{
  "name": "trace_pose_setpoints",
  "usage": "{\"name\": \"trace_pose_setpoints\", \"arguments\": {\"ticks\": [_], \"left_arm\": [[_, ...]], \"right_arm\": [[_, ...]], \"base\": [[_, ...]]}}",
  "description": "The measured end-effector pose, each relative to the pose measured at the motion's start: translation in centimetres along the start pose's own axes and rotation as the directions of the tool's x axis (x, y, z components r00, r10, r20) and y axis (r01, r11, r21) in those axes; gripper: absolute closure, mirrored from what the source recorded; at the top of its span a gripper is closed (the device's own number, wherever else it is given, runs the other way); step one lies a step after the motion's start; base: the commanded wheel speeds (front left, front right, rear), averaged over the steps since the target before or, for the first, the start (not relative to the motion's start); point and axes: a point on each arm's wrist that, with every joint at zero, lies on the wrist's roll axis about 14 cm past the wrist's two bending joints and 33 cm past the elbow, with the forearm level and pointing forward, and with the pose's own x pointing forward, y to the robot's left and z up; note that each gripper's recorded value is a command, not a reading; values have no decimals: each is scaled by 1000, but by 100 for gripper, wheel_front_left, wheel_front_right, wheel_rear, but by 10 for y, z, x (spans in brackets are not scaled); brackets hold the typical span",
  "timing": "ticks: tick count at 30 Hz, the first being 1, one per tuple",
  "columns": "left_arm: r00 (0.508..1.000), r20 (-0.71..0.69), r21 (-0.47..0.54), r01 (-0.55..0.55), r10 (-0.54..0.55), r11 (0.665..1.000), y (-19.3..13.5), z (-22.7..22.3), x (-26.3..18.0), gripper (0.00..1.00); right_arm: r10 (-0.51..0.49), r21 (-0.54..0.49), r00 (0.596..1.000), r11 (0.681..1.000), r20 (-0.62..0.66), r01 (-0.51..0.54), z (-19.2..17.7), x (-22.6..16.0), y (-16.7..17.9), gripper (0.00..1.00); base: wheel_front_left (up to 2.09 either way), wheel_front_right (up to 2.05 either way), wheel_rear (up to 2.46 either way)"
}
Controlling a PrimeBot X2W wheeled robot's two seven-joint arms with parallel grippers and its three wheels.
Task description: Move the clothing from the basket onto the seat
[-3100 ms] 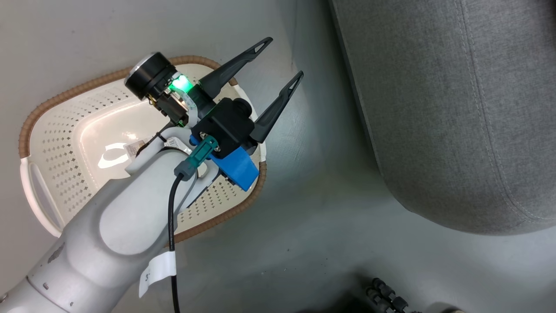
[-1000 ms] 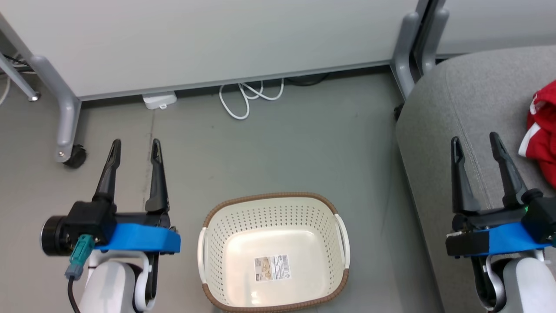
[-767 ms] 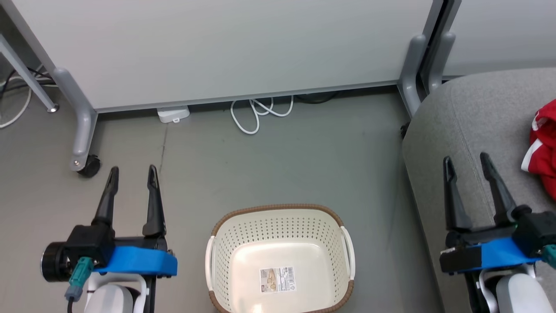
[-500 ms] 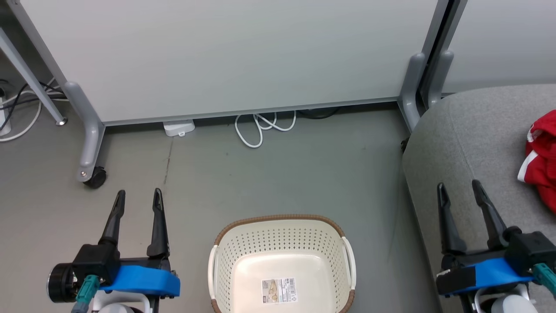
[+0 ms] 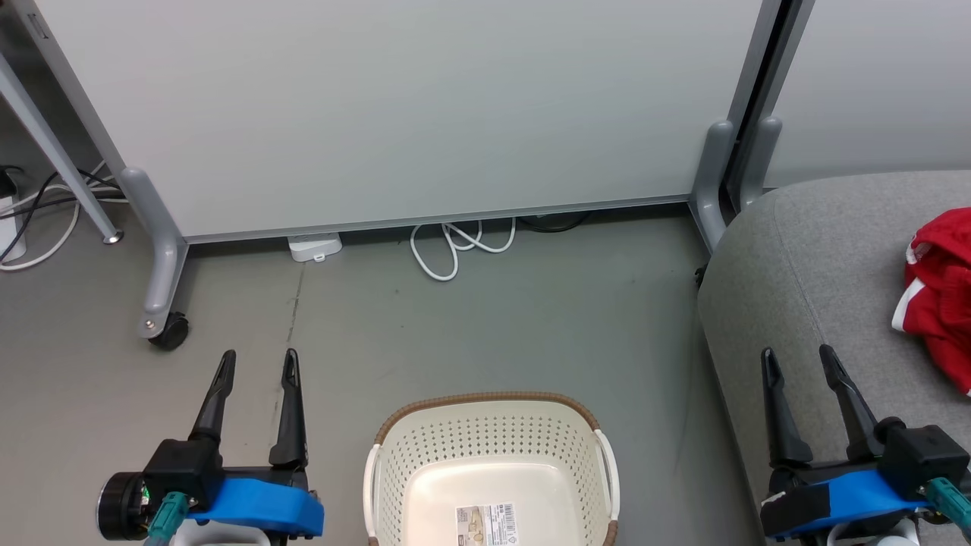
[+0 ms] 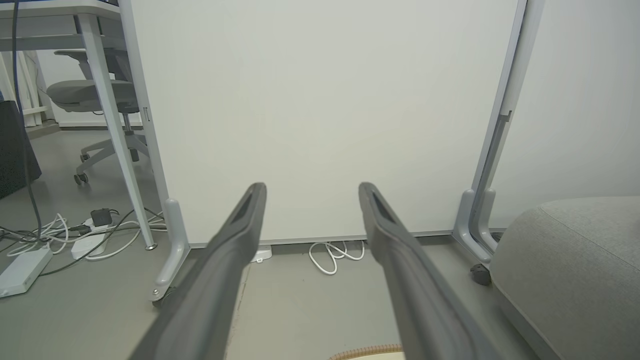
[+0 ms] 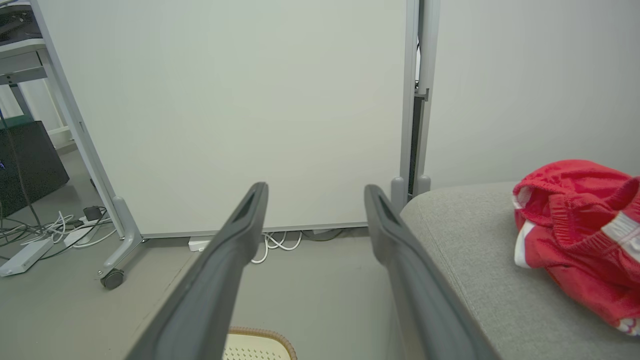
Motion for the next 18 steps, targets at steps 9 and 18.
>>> {"name": "trace_pose_setpoints", "arguments": {"ticks": [9,18], "left_arm": [[1000,-12,-1,0,0,1000,0,-4,-2,0],[994,-108,-21,-18,15,1000,3,-32,-16,100]], "right_arm": [[0,16,1000,1000,-2,0,-1,-1,1,0],[-15,38,997,999,-75,17,-22,-9,-2,100]], "base": [[0,0,0],[0,0,0]]}}
